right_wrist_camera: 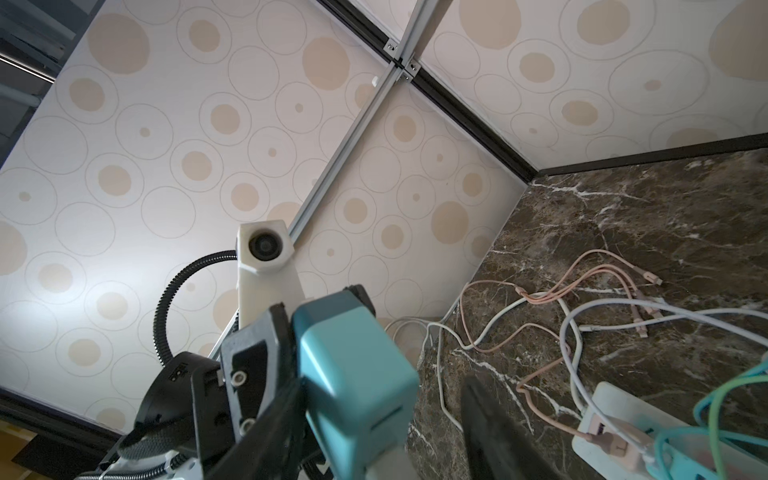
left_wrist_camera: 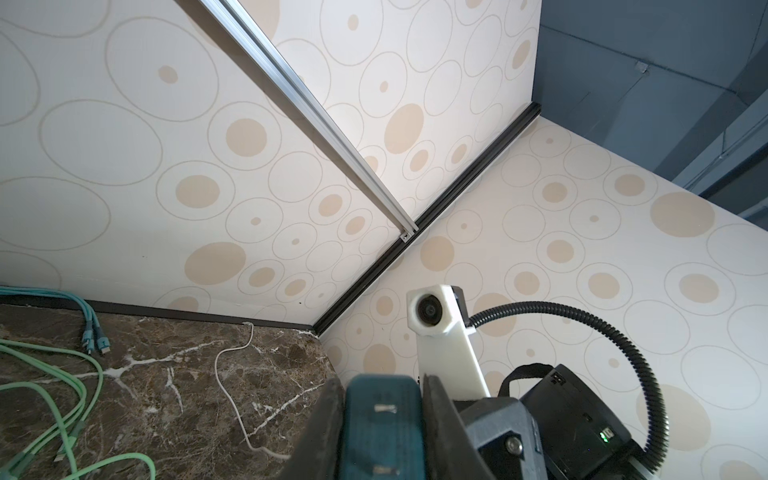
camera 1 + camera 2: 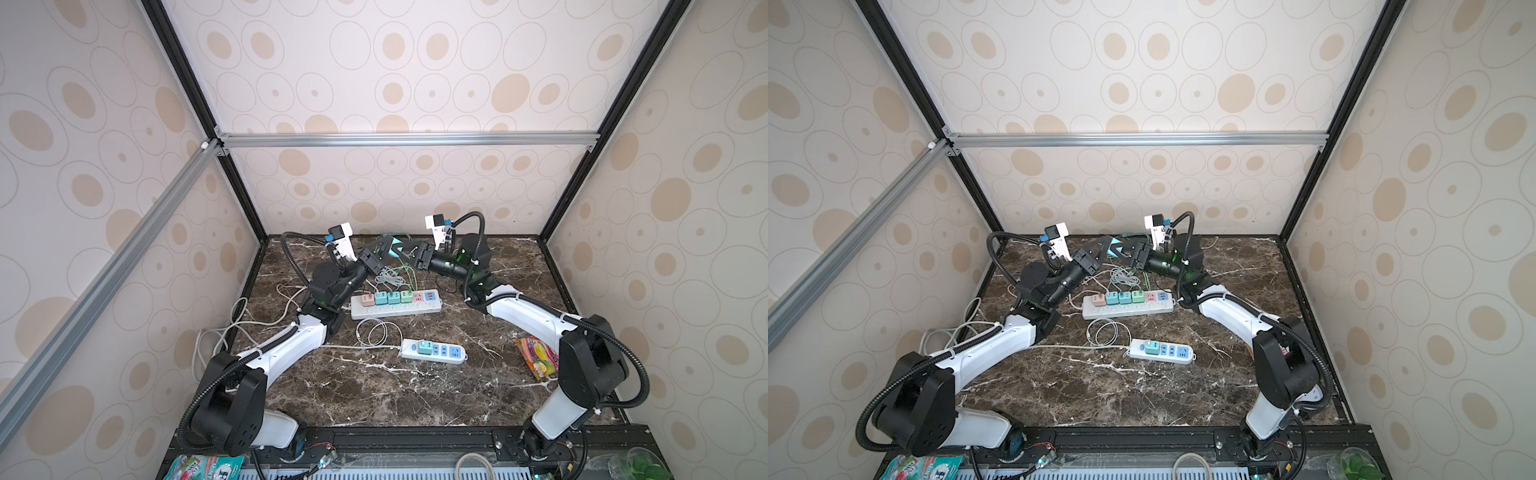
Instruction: Insert the plug
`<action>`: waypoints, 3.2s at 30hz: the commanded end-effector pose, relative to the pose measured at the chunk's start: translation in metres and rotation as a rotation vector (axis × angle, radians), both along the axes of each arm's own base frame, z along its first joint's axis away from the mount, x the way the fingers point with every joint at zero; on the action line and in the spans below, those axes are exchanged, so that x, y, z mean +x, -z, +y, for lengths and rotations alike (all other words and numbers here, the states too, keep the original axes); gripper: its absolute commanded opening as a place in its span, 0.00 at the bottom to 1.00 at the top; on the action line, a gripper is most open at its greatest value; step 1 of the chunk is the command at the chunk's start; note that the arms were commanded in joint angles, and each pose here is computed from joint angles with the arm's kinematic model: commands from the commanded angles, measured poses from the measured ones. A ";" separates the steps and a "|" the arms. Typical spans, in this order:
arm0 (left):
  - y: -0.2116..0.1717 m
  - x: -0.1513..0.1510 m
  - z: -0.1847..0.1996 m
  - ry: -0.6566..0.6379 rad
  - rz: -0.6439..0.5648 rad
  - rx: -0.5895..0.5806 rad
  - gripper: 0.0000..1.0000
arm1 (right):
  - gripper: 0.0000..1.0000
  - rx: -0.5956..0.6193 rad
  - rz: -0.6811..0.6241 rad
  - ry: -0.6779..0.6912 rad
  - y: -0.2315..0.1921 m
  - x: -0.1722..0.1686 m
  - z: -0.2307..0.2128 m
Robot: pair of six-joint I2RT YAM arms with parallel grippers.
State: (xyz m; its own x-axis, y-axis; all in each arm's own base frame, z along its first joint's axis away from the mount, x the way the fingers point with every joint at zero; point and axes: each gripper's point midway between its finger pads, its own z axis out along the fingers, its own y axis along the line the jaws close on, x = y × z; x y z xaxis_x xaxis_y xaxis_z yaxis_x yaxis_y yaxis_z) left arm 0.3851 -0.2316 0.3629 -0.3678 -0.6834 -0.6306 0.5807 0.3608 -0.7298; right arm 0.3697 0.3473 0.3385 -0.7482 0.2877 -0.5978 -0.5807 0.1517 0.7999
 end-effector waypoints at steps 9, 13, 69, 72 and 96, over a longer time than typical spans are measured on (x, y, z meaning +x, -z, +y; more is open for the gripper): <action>-0.020 -0.013 0.001 0.122 -0.044 -0.152 0.00 | 0.50 0.097 -0.140 -0.111 -0.046 -0.027 0.000; -0.017 -0.013 0.003 0.118 -0.032 -0.152 0.00 | 0.49 0.112 -0.157 -0.093 -0.052 -0.026 -0.002; 0.078 -0.057 0.165 -0.739 0.191 0.523 0.98 | 0.00 -1.431 -0.359 -0.772 0.210 -0.156 -0.149; 0.082 -0.057 0.164 -0.732 0.201 0.524 0.98 | 0.00 -1.461 -0.350 -0.845 0.221 -0.161 -0.143; 0.091 -0.055 0.166 -0.742 0.223 0.550 0.98 | 0.00 -1.670 -0.350 -0.923 0.238 -0.141 -0.175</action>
State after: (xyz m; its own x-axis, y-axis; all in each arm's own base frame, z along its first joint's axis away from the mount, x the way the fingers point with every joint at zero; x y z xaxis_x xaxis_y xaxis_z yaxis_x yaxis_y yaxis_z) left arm 0.3298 -0.0707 0.2732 -0.1125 -0.4335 -0.8941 -0.0441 0.9011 -0.4313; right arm 0.2339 0.1772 0.0928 -0.1497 -0.9874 0.0515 -0.9879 0.1515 0.0321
